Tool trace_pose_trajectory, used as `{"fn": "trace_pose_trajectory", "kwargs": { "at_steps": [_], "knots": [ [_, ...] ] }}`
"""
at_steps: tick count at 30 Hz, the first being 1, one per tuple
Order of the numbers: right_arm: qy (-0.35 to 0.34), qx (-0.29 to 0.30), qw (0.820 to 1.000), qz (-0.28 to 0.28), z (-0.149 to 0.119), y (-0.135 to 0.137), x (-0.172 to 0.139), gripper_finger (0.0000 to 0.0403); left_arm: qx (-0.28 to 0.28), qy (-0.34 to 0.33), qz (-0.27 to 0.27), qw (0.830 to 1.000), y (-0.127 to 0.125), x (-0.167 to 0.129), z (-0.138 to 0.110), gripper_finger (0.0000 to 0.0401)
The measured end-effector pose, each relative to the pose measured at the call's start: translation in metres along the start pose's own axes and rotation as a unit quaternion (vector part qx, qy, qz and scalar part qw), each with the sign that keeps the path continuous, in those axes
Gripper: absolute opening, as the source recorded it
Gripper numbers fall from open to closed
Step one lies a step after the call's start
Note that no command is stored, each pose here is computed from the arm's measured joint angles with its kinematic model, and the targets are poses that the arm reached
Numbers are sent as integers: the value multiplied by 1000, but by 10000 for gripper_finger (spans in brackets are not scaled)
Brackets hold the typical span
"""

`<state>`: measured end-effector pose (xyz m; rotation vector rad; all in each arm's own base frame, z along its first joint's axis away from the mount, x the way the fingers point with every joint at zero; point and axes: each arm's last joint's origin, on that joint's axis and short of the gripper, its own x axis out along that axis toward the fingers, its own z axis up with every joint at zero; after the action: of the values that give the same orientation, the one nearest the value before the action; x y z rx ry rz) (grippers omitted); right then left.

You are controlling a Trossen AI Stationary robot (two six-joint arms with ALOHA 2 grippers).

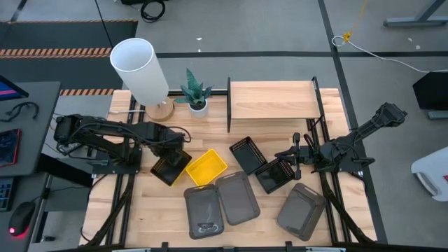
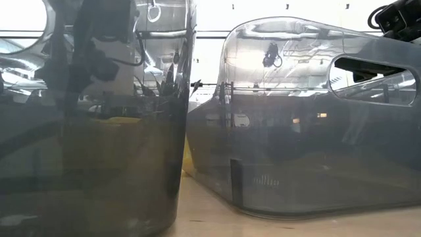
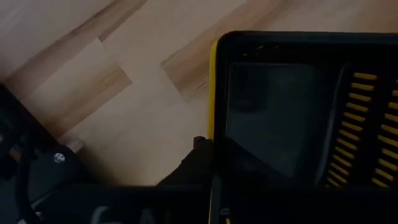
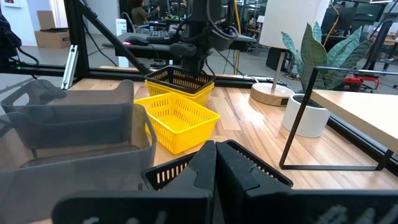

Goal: Stack baskets on shelf by color
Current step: Stack the bottom black bin on top of the middle black bin

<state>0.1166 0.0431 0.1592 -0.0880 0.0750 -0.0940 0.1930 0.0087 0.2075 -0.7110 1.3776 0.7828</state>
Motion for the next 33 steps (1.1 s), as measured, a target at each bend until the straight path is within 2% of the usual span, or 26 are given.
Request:
{"fn": "trace_pose_trajectory", "kwargs": {
  "at_steps": [5,12,17,27,33],
  "knots": [
    [0,0,1000,0,0,0,0,14,13,8,-7,1000,-2,-7,1,16],
    [0,0,1000,0,0,0,0,14,18,9,1,1000,1,-14,5,29],
    [0,0,1000,0,0,0,0,14,26,21,-8,999,3,-14,6,15],
    [0,0,1000,0,0,0,0,14,43,16,-10,999,10,-37,19,19],
    [0,0,1000,0,0,0,0,14,52,21,-26,998,13,-41,24,16]
  ]
}}
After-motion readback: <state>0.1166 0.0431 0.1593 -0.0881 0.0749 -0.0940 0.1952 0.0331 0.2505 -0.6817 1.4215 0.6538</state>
